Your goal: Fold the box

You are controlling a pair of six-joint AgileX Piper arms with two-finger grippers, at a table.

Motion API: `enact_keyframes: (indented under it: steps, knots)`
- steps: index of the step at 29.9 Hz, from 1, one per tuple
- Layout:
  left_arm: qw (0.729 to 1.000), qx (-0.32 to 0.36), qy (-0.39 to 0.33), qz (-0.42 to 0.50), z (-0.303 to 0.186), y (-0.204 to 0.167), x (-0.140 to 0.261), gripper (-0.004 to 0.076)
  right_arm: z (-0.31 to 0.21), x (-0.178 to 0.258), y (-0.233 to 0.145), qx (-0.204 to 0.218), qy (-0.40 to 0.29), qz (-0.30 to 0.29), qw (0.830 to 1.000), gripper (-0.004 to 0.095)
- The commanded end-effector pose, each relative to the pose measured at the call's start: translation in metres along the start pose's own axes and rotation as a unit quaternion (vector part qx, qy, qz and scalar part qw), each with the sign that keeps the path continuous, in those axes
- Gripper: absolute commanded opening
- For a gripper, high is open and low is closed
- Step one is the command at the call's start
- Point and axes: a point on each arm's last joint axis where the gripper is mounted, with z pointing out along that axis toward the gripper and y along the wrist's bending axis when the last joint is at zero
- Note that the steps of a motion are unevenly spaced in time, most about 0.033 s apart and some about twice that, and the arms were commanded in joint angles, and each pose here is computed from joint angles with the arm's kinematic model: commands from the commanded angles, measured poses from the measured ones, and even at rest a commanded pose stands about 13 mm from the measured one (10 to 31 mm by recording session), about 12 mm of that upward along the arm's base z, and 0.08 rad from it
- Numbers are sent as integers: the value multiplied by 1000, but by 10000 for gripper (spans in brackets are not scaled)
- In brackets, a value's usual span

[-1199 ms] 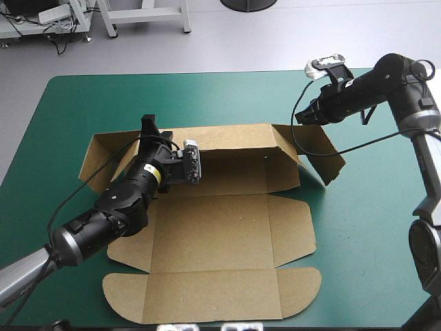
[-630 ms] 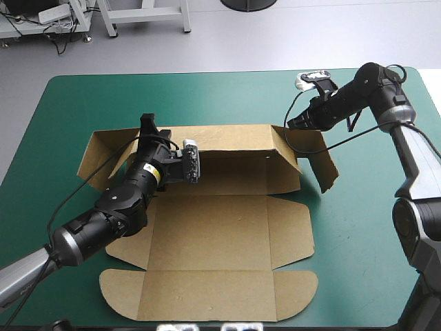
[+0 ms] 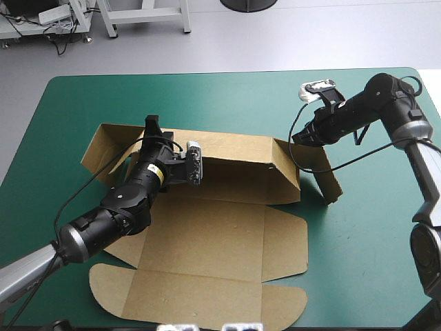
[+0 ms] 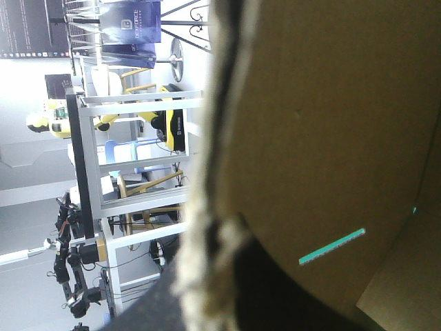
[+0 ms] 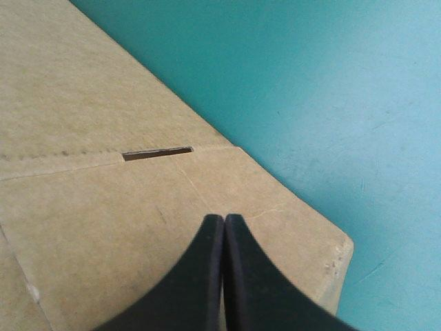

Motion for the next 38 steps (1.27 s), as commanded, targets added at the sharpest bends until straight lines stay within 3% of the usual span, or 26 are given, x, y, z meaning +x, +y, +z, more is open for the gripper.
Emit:
enact_keyframes:
  steps: [1, 7, 11, 19, 31, 38]
  knots:
    - [999, -31, 7, -6, -7, 16, 4, -9, -21, 1, 19, -19, -19, -21, 999, -18]
    - [999, -41, 6, -13, -8, 22, 3, -9, -32, -1, 29, -40, -46, -35, 997, -18]
    - [998, -52, 11, -23, -10, 29, 3, -9, -32, 1, 27, -23, -36, -27, 999, -18]
    - [996, -80, 44, -11, -12, 36, 9, -9, -36, -1, 36, -44, -52, -34, 997, -18]
    - [995, -81, 37, -49, -11, 36, 8, -3, -29, -4, 55, -57, -47, -109, 991, -18]
    - [995, -75, 31, -56, -11, 35, 7, -3, -20, 2, 47, -30, -41, -170, 984, -18]
